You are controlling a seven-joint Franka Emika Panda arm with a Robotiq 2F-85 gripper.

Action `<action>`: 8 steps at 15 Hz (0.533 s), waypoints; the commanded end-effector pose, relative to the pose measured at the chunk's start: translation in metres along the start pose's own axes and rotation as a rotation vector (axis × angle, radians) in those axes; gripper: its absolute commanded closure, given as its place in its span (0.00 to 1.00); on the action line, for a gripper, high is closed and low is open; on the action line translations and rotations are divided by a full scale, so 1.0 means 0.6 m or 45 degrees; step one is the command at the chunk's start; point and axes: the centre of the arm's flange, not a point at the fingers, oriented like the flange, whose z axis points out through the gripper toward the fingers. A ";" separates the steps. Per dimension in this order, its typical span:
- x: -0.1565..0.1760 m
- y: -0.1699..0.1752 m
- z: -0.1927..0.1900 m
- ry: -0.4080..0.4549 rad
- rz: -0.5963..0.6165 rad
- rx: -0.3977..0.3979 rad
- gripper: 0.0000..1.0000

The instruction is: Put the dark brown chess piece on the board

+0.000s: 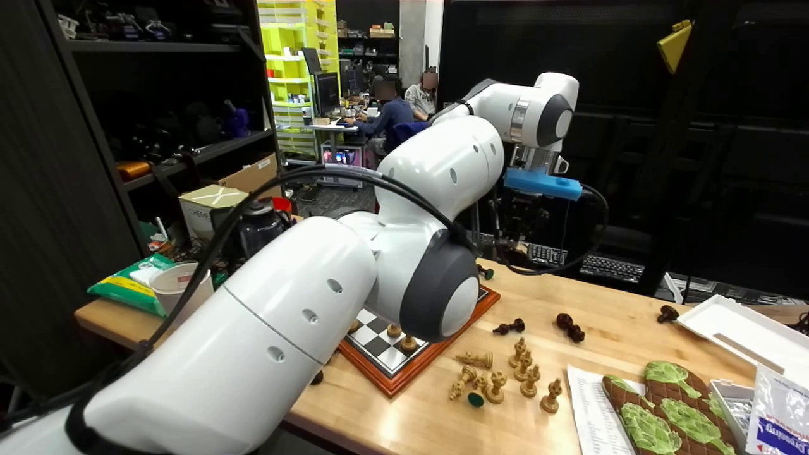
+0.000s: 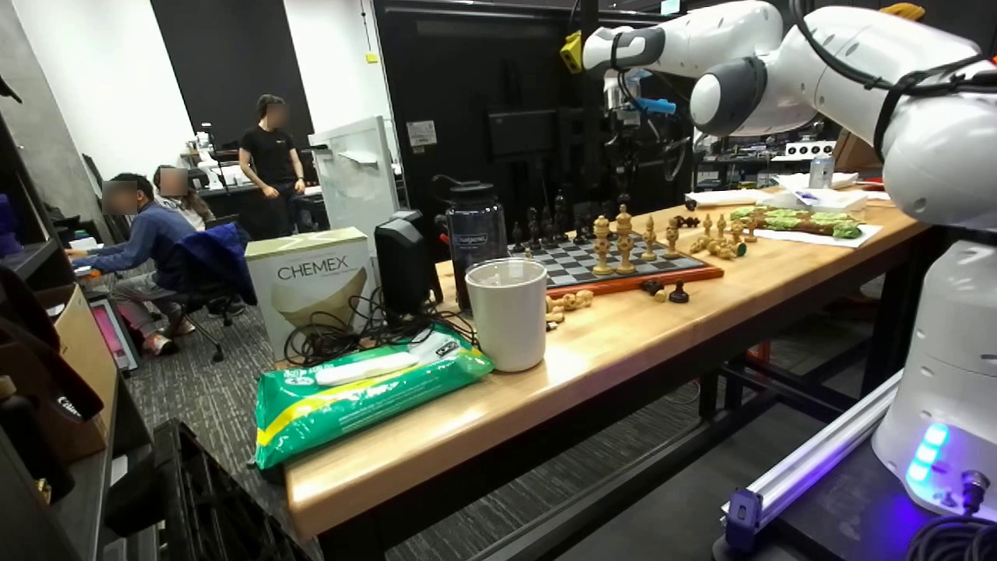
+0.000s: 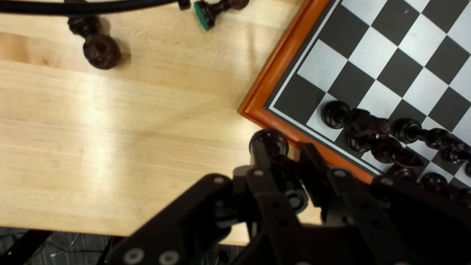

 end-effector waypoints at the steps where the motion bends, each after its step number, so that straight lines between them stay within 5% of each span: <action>1: -0.099 -0.045 0.055 -0.056 0.062 0.125 0.93; 8: -0.106 -0.065 0.100 -0.101 0.077 0.282 0.93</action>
